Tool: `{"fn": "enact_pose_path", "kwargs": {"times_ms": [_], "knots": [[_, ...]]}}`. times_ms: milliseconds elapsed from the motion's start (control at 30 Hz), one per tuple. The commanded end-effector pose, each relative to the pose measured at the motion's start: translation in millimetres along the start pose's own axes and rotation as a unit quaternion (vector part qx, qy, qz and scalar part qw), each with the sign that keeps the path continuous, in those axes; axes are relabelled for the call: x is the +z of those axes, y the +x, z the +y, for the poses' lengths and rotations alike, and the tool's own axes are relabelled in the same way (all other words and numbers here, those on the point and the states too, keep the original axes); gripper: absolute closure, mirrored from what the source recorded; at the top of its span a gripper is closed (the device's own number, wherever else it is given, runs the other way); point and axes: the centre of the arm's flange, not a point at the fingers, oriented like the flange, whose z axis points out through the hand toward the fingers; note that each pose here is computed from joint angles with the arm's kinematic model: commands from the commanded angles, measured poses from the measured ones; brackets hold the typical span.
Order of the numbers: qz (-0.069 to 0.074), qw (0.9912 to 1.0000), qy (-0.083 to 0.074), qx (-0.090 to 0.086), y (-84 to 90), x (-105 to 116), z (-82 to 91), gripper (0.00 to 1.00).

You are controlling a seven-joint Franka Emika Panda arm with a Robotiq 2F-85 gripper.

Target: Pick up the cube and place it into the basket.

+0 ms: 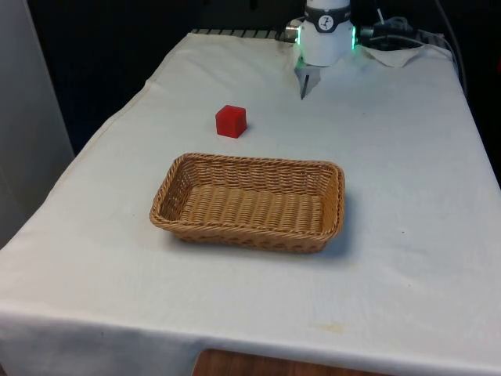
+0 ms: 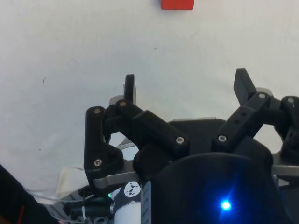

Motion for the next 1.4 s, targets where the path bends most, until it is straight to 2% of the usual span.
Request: {"fn": "enact_pose_path", "kwargs": {"times_ms": [0, 200, 233, 267, 500, 533, 567, 833, 867, 900, 1067, 1167, 1200, 1233, 1367], "knots": [[0.003, 0.99999, -0.001, 0.001, -0.8, 0.5, 2.0, 0.00], [0.002, 0.99999, 0.003, 0.002, -5.2, 7.2, 8.6, 0.00], [-0.005, 0.99998, 0.004, 0.003, -3.9, 7.1, 7.3, 0.00], [0.002, 0.99999, 0.004, 0.003, -6.1, 8.9, 9.3, 0.00], [0.008, 0.99992, 0.009, 0.005, -10.3, 28.6, 10.6, 0.00], [0.003, 0.99993, 0.010, 0.005, -10.3, 26.7, 10.5, 0.00], [0.010, 0.99990, 0.009, 0.005, -10.2, 30.4, 10.1, 0.00], [0.019, 0.99977, 0.009, 0.006, -10.2, 50.7, 8.6, 0.00], [0.013, 0.99986, 0.008, 0.006, -10.3, 49.1, 9.0, 0.00], [0.019, 0.99975, 0.009, 0.007, -10.3, 53.8, 8.3, 0.00], [0.023, 0.99968, 0.008, 0.008, -10.6, 68.3, 7.3, 0.00], [0.023, 0.99968, 0.006, 0.008, -10.6, 75.1, 6.9, 0.00], [0.019, 0.99978, 0.003, 0.008, -10.6, 74.4, 7.0, 0.00], [0.023, 0.99969, 0.006, 0.009, -10.9, 76.8, 7.1, 0.00], [0.021, 0.99972, 0.003, 0.009, -10.8, 87.0, 6.5, 0.00]]}}
